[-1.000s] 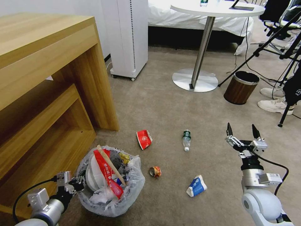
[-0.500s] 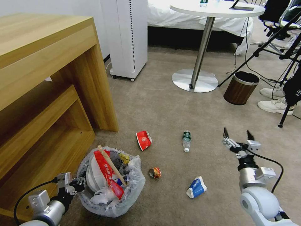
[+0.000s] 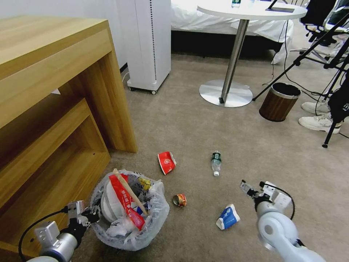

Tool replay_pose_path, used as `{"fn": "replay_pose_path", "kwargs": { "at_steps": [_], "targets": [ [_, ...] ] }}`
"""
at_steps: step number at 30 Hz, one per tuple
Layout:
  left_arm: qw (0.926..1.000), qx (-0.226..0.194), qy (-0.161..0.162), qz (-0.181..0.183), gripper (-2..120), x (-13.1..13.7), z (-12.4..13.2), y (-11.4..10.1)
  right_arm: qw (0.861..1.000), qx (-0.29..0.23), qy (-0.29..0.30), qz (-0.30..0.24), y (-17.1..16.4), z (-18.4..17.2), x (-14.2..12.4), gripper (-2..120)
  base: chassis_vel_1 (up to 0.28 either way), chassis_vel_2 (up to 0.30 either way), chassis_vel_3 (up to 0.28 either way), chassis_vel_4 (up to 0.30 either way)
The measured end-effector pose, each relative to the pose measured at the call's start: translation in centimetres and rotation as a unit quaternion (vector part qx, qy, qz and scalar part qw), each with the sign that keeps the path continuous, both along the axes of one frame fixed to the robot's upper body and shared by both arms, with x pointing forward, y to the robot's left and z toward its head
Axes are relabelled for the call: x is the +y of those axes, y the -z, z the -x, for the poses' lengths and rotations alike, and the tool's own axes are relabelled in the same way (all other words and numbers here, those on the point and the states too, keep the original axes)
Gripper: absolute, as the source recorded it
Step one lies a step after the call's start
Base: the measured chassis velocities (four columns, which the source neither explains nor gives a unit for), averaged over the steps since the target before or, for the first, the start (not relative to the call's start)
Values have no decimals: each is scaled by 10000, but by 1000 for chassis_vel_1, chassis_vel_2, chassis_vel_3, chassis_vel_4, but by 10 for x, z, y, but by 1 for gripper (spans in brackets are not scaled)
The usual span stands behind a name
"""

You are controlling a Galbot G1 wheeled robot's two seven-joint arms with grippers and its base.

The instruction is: Pick up the trash bin and place the garbage on the floor into it.

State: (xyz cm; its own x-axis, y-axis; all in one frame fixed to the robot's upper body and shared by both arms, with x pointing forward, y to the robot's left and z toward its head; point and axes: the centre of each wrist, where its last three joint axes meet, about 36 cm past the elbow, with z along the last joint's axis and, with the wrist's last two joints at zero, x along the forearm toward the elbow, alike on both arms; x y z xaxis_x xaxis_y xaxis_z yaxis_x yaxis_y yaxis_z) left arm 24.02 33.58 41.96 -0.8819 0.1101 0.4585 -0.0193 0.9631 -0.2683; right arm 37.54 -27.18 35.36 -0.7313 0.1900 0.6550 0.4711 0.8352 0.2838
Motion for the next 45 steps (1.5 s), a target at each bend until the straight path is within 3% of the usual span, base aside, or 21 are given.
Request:
{"fn": "replay_pose_path", "kwargs": {
  "at_steps": [11, 17, 24, 40, 42, 45],
  "targets": [
    [9999, 1, -109, 60, 0, 0, -7, 8, 9949, 903, 4, -459, 57, -24, 48, 99, 0, 0, 0, 0],
    [9999, -19, -149, 50, 0, 1, -10, 9, 9921, 1151, -109, -484, 74, -8, 70, 99, 0, 0, 0, 0],
    [9998, -41, -169, 41, 0, 3, -13, 9, 9905, 1284, -133, -479, 74, 12, 76, 99, 0, 0, 0, 0],
    [9998, -56, -178, 33, 0, 4, -15, 11, 9891, 1451, -29, -256, 94, 23, 86, 72, 0, 0, 0, 0],
    [9998, -52, -179, 33, 0, 5, -14, 11, 9893, 1445, -25, -200, 96, 24, 87, 57, 0, 0, 0, 0],
    [9998, -44, -185, 33, 0, 5, -13, 12, 9896, 1432, -29, -158, 97, 25, 86, 46, 0, 0, 0, 0]
  ]
}}
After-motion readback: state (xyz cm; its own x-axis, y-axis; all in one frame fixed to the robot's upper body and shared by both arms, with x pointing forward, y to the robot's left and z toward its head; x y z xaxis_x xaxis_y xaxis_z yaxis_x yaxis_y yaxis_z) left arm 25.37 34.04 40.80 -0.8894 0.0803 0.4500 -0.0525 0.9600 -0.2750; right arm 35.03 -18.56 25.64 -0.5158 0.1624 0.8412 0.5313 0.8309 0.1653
